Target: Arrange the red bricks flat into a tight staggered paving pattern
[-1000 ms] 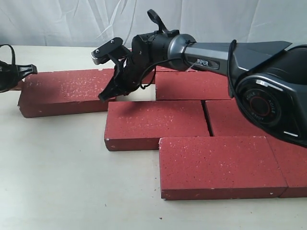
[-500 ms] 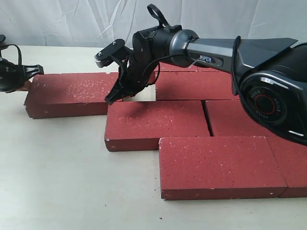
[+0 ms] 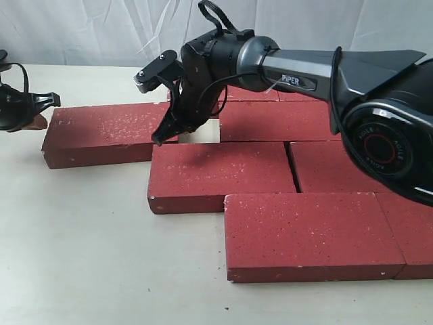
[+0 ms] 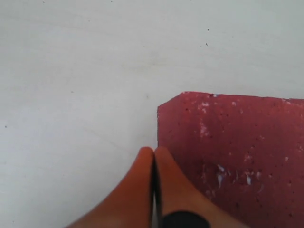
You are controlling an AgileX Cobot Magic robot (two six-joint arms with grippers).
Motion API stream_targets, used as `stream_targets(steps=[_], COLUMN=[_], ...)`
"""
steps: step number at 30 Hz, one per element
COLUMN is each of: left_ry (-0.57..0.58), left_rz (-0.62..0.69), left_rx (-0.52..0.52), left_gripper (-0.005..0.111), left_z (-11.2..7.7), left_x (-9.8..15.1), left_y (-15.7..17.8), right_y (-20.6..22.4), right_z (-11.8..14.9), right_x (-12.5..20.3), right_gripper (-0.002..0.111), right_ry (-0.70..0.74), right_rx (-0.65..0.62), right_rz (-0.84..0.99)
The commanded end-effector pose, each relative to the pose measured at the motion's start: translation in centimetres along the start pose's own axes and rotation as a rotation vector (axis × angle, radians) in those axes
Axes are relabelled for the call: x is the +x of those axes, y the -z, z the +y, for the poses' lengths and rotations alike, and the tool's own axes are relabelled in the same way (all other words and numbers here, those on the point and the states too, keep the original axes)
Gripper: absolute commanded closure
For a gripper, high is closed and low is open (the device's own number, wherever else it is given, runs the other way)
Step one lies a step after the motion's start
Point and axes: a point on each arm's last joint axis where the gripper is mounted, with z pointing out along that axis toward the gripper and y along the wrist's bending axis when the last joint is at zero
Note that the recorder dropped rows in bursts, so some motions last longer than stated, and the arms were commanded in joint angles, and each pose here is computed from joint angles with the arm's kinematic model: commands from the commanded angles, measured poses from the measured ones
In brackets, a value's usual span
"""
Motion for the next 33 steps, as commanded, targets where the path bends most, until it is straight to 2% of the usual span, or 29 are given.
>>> stream_targets(steps=[1,5,10,16,25,30,33], left_ry=[0.002,0.002,-0.005,-0.009,-0.036,0.030,0.026], left_rz=[0.004,0.024,0.028,0.035,0.039,0.007,0.029], left_rx=[0.007,0.023,0.023,0.027,0.015,0.021,0.040], left_gripper=[0.107,0.107,0.107,0.107,0.107,0.107,0.107], left_z=[0.0,-0.1,-0.1,-0.2,0.0,-0.1,-0.2], left_x=[0.0,0.1,0.2,0.2,0.3,0.0,-0.1], left_y=[0.0,0.0,0.0,0.0,0.0,-0.2,-0.7], right_y=[0.7,2.3,4.4,6.7,11.9,13.4,13.5], right_z=[-0.4,-2.5,-4.3,-5.1,-5.0,-4.0,-3.4], right_x=[0.4,0.5,0.3,1.5,7.0,9.5,10.6], right_gripper=[0.109,0.109,0.109,0.109,0.109,0.109,0.109], right_ry=[0.011,-0.083,-0.160,-0.169,-0.183,-0.185,-0.194], right_rx=[0.014,0.105,0.112,0.120,0.118,0.115,0.105], right_rz=[0.059,0.072,0.030,0.047,0.059,0.006,-0.028])
